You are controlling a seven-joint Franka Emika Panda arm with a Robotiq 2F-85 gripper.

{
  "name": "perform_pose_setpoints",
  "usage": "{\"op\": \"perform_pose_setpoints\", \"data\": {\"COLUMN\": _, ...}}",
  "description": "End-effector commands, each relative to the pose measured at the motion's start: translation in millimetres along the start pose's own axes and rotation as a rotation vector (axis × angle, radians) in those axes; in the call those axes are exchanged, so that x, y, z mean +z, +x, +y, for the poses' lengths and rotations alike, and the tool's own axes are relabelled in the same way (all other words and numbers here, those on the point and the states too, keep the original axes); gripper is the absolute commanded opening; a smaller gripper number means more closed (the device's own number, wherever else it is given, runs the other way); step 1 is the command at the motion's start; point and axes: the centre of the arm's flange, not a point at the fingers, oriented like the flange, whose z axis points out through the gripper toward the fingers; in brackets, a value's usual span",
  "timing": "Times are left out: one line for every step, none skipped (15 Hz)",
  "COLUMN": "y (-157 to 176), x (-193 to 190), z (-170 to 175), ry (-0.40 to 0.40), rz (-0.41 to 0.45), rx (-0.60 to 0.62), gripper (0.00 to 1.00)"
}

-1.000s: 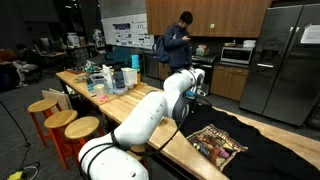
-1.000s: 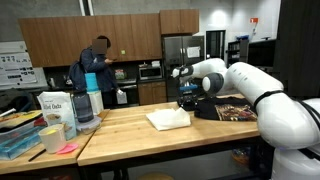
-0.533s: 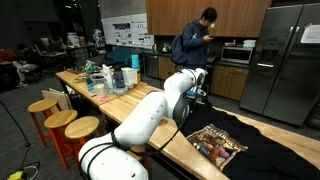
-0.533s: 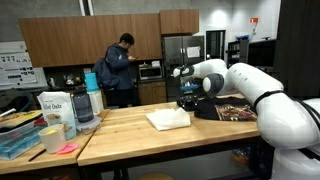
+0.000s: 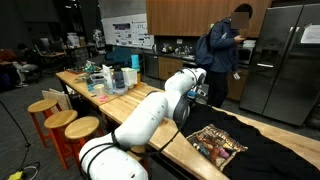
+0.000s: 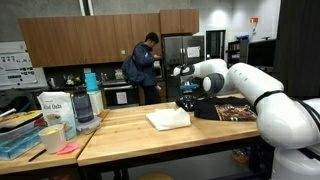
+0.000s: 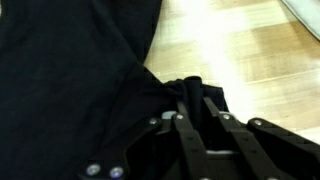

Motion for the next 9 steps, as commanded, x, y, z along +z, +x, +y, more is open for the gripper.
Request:
{"op": "perform_pose_setpoints", "data": {"y": 25.2, "x": -15.8, "z": -0.8, "ry": 0.050, "rz": -0.035, "rx": -0.047, "gripper": 0.00}}
{"op": "perform_pose_setpoints", "data": {"y": 25.8, "x": -16.1, "z": -0.4, "ry": 0.054, "rz": -0.039, "rx": -0.054, "gripper": 0.00}}
{"op": "perform_pose_setpoints", "data": {"y": 25.0, "x": -16.5, "z": -0.4, "ry": 0.056, "rz": -0.043, "rx": -0.062, "gripper": 0.00}}
{"op": "perform_pose_setpoints", "data": {"y": 24.5, "x": -17.3, "z": -1.0, "ry": 0.058, "rz": -0.046, "rx": -0.070, "gripper": 0.01}}
{"op": "perform_pose_setpoints", "data": {"y": 22.8, "x": -17.7, "z": -1.9, "ry": 0.059, "rz": -0.048, "rx": -0.080, "gripper": 0.01}}
{"op": "perform_pose_setpoints", "data": {"y": 18.1, "x": -18.8, "z": -2.2, "ry": 0.062, "rz": -0.045, "rx": -0.095, "gripper": 0.01}}
{"op": "perform_pose_setpoints", "data": {"y": 12.9, "x": -20.7, "z": -1.4, "ry": 0.066, "rz": -0.037, "rx": -0.107, "gripper": 0.01}}
{"op": "perform_pose_setpoints", "data": {"y": 4.2, "x": -24.6, "z": 1.1, "ry": 0.070, "rz": -0.021, "rx": -0.117, "gripper": 0.01}}
{"op": "perform_pose_setpoints", "data": {"y": -2.6, "x": -29.0, "z": 2.6, "ry": 0.072, "rz": -0.003, "rx": -0.123, "gripper": 0.01}}
